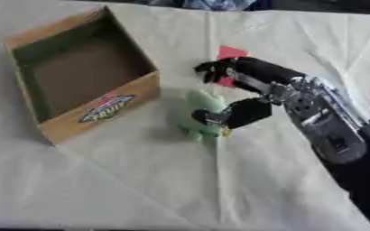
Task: Pick up objects on the table and place them in the box.
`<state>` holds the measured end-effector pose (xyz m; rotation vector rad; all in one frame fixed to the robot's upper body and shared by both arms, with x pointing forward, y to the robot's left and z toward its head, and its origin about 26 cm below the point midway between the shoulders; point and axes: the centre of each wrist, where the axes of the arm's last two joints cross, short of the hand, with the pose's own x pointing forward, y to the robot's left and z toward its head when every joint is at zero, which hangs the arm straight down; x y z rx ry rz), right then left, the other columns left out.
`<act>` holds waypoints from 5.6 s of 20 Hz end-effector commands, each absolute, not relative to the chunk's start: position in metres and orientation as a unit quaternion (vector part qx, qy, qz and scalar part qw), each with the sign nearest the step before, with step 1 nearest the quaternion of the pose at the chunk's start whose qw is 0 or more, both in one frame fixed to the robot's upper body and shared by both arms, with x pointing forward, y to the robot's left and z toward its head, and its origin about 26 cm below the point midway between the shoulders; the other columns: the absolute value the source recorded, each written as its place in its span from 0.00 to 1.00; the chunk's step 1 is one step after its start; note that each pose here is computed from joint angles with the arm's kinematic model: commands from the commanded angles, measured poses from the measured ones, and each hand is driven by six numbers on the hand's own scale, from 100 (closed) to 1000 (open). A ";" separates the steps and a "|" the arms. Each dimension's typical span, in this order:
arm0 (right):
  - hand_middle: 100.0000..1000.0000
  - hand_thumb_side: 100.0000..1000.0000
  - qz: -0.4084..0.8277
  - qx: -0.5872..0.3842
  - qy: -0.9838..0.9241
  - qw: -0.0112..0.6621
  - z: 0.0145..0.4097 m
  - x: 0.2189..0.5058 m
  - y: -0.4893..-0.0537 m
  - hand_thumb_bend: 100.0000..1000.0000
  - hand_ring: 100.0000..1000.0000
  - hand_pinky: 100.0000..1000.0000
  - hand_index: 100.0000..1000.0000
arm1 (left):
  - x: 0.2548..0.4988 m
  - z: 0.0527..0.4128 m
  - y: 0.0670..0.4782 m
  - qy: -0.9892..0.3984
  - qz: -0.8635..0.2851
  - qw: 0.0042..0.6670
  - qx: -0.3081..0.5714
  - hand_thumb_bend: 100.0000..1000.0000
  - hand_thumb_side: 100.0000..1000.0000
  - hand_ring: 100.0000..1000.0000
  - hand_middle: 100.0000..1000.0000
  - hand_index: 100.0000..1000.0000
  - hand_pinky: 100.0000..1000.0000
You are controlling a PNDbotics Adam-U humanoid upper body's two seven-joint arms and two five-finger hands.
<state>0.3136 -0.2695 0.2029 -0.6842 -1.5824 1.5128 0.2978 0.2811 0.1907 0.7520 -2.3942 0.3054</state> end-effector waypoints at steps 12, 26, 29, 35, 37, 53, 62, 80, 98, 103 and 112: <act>0.76 0.66 0.617 -0.335 -0.595 0.390 0.185 0.318 -0.270 0.43 0.81 0.86 0.99 | 0.297 0.198 0.280 -0.908 0.113 0.292 0.278 0.27 1.00 0.77 1.00 0.70 0.58; 0.70 0.59 0.631 -0.358 -0.570 0.386 0.173 0.325 -0.270 0.43 0.80 0.85 0.93 | 0.297 0.197 0.280 -0.908 0.112 0.294 0.276 0.26 1.00 0.77 1.00 0.70 0.58; 0.64 0.58 0.635 -0.361 -0.566 0.383 0.169 0.327 -0.269 0.41 0.79 0.84 0.90 | 0.297 0.197 0.279 -0.908 0.112 0.294 0.275 0.26 1.00 0.77 1.00 0.70 0.58; 0.55 0.54 0.628 -0.356 -0.578 0.380 0.167 0.328 -0.266 0.30 0.75 0.81 0.84 | 0.297 0.197 0.279 -0.908 0.109 0.296 0.274 0.26 1.00 0.77 1.00 0.69 0.58; 0.54 0.52 0.623 -0.353 -0.585 0.381 0.169 0.327 -0.265 0.28 0.74 0.80 0.84 | 0.297 0.197 0.279 -0.908 0.108 0.296 0.274 0.26 1.00 0.77 1.00 0.69 0.58; 0.47 0.44 0.588 -0.343 -0.640 0.356 0.203 0.320 -0.257 0.10 0.69 0.77 0.79 | 0.296 0.197 0.280 -0.908 0.103 0.297 0.277 0.26 1.00 0.77 1.00 0.69 0.58; 0.46 0.36 0.579 -0.328 -0.678 0.311 0.249 0.321 -0.240 0.11 0.68 0.76 0.79 | 0.296 0.197 0.280 -0.908 0.101 0.299 0.276 0.26 1.00 0.77 1.00 0.69 0.59; 0.45 0.30 0.581 -0.278 -0.725 0.242 0.296 0.349 -0.155 0.08 0.67 0.76 0.79 | 0.297 0.197 0.277 -0.911 0.101 0.300 0.266 0.25 1.00 0.77 1.00 0.69 0.59; 0.48 0.36 0.638 -0.274 -0.681 0.234 0.263 0.409 -0.065 0.12 0.69 0.78 0.79 | 0.298 0.198 0.272 -0.914 0.099 0.304 0.251 0.25 1.00 0.77 1.00 0.69 0.59; 0.52 0.40 0.653 -0.278 -0.661 0.243 0.238 0.418 -0.058 0.14 0.71 0.79 0.80 | 0.298 0.197 0.272 -0.914 0.099 0.305 0.249 0.25 1.00 0.77 1.00 0.69 0.59; 0.73 0.67 0.659 -0.295 -0.650 0.239 0.224 0.423 -0.054 0.18 0.82 0.86 0.92 | 0.298 0.197 0.272 -0.913 0.100 0.307 0.249 0.24 1.00 0.77 1.00 0.69 0.59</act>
